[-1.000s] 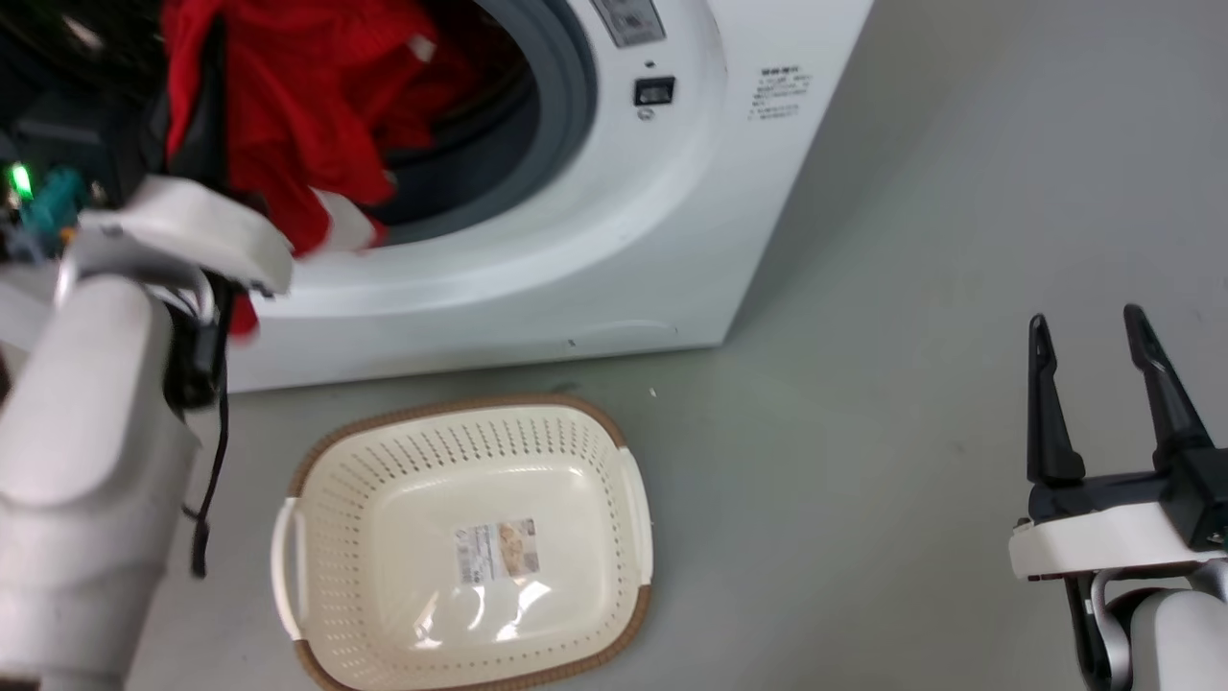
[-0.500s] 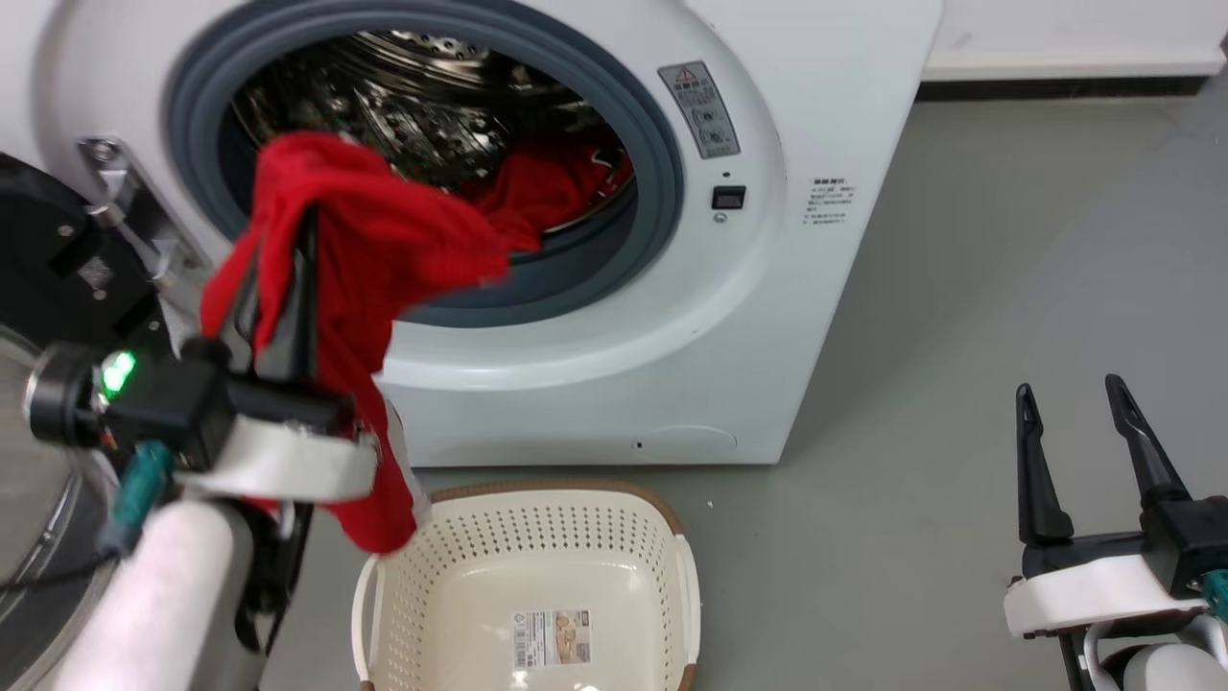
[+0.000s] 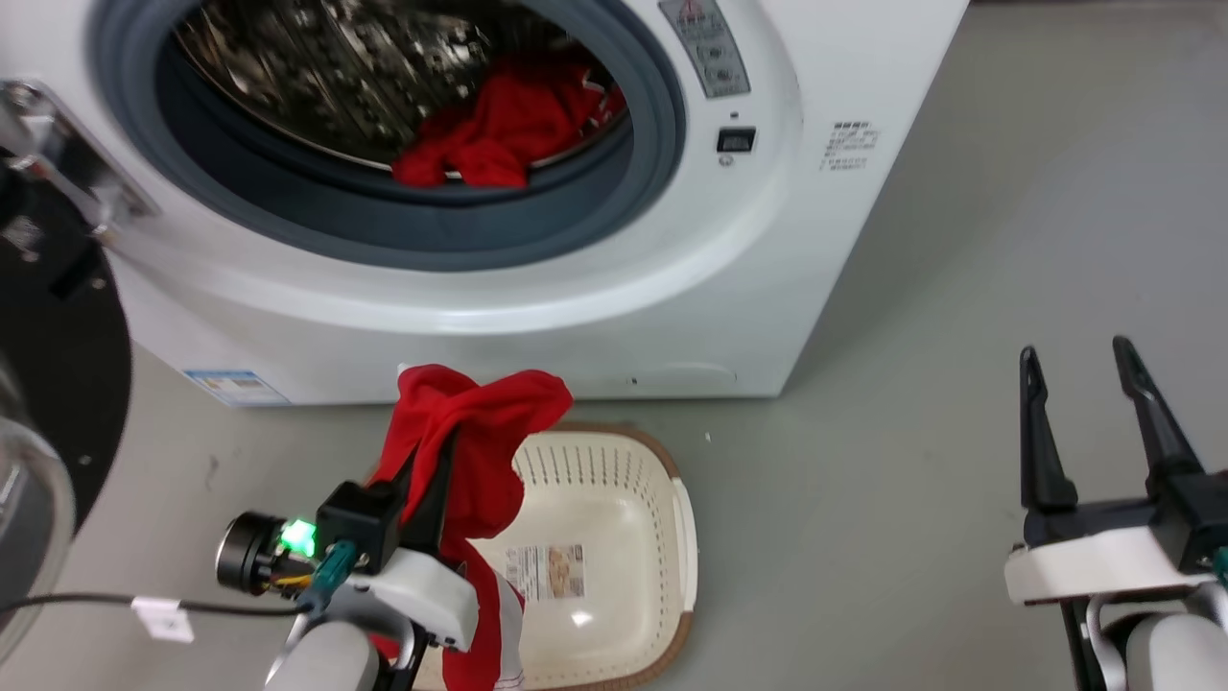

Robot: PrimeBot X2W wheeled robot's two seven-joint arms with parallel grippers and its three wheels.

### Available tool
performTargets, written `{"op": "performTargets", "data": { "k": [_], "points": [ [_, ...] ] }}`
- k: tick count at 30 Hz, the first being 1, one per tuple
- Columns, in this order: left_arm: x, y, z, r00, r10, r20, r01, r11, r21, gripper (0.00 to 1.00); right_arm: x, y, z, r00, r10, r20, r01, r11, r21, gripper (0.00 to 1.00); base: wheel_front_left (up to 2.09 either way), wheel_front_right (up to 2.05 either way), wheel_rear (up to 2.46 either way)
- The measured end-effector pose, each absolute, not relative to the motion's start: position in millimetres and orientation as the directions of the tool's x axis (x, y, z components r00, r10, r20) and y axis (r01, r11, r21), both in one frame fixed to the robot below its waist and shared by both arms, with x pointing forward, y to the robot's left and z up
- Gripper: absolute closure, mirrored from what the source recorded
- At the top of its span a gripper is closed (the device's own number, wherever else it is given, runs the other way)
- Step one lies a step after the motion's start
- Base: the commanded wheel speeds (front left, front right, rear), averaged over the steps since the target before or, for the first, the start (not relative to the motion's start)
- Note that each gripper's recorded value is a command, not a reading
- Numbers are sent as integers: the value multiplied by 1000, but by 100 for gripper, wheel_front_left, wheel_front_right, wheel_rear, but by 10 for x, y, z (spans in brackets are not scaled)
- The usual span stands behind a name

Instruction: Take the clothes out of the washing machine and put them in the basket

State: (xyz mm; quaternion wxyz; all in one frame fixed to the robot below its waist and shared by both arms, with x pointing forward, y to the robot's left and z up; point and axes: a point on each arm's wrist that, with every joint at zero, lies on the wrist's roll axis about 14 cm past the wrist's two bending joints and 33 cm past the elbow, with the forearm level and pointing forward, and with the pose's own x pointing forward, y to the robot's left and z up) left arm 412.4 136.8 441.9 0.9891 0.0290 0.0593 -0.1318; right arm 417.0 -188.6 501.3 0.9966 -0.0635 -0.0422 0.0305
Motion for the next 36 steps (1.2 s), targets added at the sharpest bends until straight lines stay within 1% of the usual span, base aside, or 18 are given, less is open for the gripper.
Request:
{"op": "performTargets", "data": {
  "k": [4, 7, 14, 20, 22, 27, 32, 36],
  "points": [
    [4257, 1290, 3960, 929, -279, -245, 300, 953, 52, 100, 4308, -1945, 4886, 997, 51, 56, -43, 990, -136, 0, 0, 0, 0],
    [4293, 1237, 3554, 889, -294, -352, 332, 942, 51, 100, 4400, -1987, 4747, 999, 41, 26, -37, 988, -148, 0, 0, 0, 0],
    [4280, 1224, 2668, 764, -302, -571, 392, 919, 38, 100, 4511, -2160, 4336, 998, -4, -67, -7, 987, -163, 0, 0, 0, 0],
    [4192, 1184, 2048, 630, -327, -704, 492, 870, 36, 100, 4581, -2301, 4059, 992, -41, -123, 20, 986, -168, 0, 0, 0, 0],
    [4164, 1164, 1880, 595, -329, -734, 506, 862, 24, 100, 4563, -2373, 3945, 987, -61, -152, 34, 984, -174, 0, 0, 0, 0],
    [4331, 1068, 1613, 572, -337, -748, 512, 859, 5, 100, 4587, -2475, 3730, 977, -86, -194, 47, 979, -198, 0, 0, 0, 0],
    [4276, 1120, 1312, 518, -317, -795, 525, 851, 2, 100, 4579, -2547, 3523, 966, -104, -238, 53, 976, -213, 0, 0, 0, 0],
    [4307, 1122, 1190, 506, -309, -805, 523, 852, 2, 100, 4569, -2567, 3420, 959, -109, -261, 51, 974, -219, 0, 0, 0, 0]
  ]
}}
